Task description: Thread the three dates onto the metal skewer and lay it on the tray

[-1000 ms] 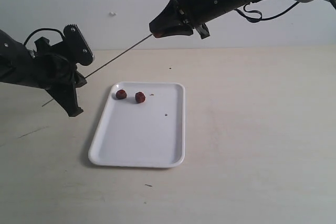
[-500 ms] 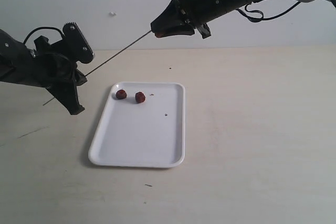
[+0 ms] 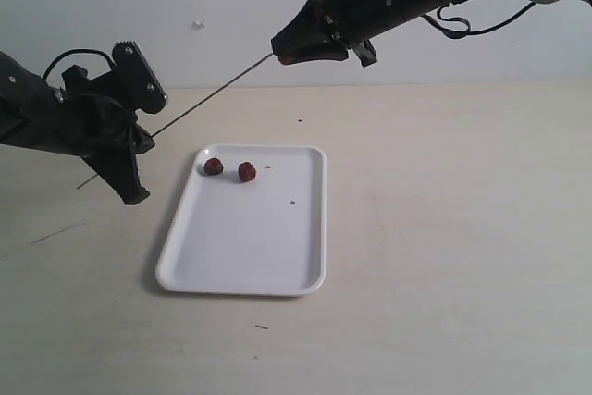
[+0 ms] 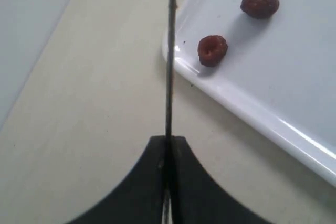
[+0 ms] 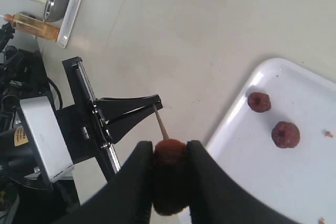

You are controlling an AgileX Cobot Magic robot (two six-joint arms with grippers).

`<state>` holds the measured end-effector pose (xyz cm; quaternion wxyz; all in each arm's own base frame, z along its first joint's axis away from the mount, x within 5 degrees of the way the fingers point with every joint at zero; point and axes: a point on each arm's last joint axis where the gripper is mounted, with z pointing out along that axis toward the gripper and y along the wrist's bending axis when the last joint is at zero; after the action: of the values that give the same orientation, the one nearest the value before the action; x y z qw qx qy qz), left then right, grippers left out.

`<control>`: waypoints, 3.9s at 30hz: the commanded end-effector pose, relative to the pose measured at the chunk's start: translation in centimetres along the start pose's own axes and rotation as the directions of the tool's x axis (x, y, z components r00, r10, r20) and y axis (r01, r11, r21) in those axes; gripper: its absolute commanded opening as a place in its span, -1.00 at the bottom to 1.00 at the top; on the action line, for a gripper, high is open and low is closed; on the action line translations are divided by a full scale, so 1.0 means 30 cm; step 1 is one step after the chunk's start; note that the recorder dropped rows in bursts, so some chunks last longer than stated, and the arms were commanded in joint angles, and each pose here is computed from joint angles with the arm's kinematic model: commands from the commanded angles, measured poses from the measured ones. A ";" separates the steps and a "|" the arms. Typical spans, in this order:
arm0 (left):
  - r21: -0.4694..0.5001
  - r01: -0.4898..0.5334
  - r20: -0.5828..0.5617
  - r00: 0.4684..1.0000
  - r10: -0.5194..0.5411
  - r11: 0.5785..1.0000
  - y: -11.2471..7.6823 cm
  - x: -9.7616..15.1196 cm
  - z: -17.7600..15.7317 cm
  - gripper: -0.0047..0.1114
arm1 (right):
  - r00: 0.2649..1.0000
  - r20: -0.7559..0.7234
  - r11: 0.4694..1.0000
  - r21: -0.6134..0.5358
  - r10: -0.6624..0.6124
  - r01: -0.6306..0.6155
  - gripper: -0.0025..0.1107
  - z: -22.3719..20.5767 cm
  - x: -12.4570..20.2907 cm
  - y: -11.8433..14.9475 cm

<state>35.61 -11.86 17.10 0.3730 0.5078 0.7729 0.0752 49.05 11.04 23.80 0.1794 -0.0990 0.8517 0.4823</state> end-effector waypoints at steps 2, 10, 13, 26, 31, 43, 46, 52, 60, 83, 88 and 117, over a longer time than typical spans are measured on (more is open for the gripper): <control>0.009 0.017 0.004 1.000 -0.017 1.000 -0.003 -0.004 -0.003 -0.92 | 1.000 0.012 1.000 -0.016 -0.009 0.009 -0.58 -0.012 -0.004 0.012; 0.010 -0.012 0.022 1.000 0.012 1.000 -0.028 -0.037 -0.001 -0.92 | 1.000 0.009 1.000 -0.018 -0.010 0.011 -0.58 -0.007 -0.002 0.016; 0.009 -0.013 0.023 1.000 0.013 1.000 -0.029 -0.038 -0.001 -0.92 | 1.000 0.009 1.000 -0.018 -0.011 0.011 -0.58 -0.006 -0.002 0.017; 0.008 -0.036 0.039 0.999 0.035 0.999 -0.034 -0.061 -0.003 -0.92 | 1.000 0.006 1.000 -0.013 -0.013 0.013 -0.58 -0.006 -0.001 0.015; 0.009 -0.086 0.089 0.992 0.085 0.996 -0.058 -0.134 -0.009 -0.92 | 1.000 0.006 1.000 -0.013 -0.013 0.013 -0.58 -0.006 -0.001 0.015; -0.022 -0.084 0.119 0.989 0.086 0.996 -0.026 -0.173 -0.018 -0.92 | 0.999 -0.029 0.999 -0.011 -0.038 0.038 -0.26 0.039 0.014 0.044; -0.020 -0.074 0.120 0.990 0.076 0.997 -0.026 -0.173 -0.018 -0.92 | 0.999 -0.034 0.999 -0.002 -0.042 0.042 0.20 0.039 0.015 0.041; -0.041 -0.035 0.124 0.992 0.040 0.999 -0.019 -0.174 -0.018 -0.92 | 0.997 -0.045 0.998 0.016 -0.065 0.066 0.36 0.039 0.018 0.035; -0.043 -0.007 0.124 0.992 0.013 0.999 -0.015 -0.172 -0.018 -0.92 | 0.994 -0.030 0.994 0.020 -0.109 0.110 0.36 0.024 0.002 0.054; -0.018 0.352 0.144 0.927 -0.346 0.936 -0.007 -0.174 -0.019 -0.92 | 0.954 0.030 0.944 0.158 -0.298 0.290 0.36 -0.052 -0.064 0.140; 0.060 0.401 0.102 0.908 -0.406 0.914 -0.009 -0.160 -0.020 -0.92 | 0.936 -0.011 0.916 0.204 -0.351 0.345 0.33 -0.085 -0.058 0.171; 0.043 0.718 -0.195 0.688 -0.699 0.695 0.185 0.151 -0.068 -0.92 | 0.658 -0.572 0.501 0.433 -0.489 0.749 0.16 0.510 0.174 0.040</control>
<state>37.21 -5.13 18.70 0.2719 0.1891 0.9401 -0.0808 46.61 24.77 16.27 0.1868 -0.4322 0.8806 0.0540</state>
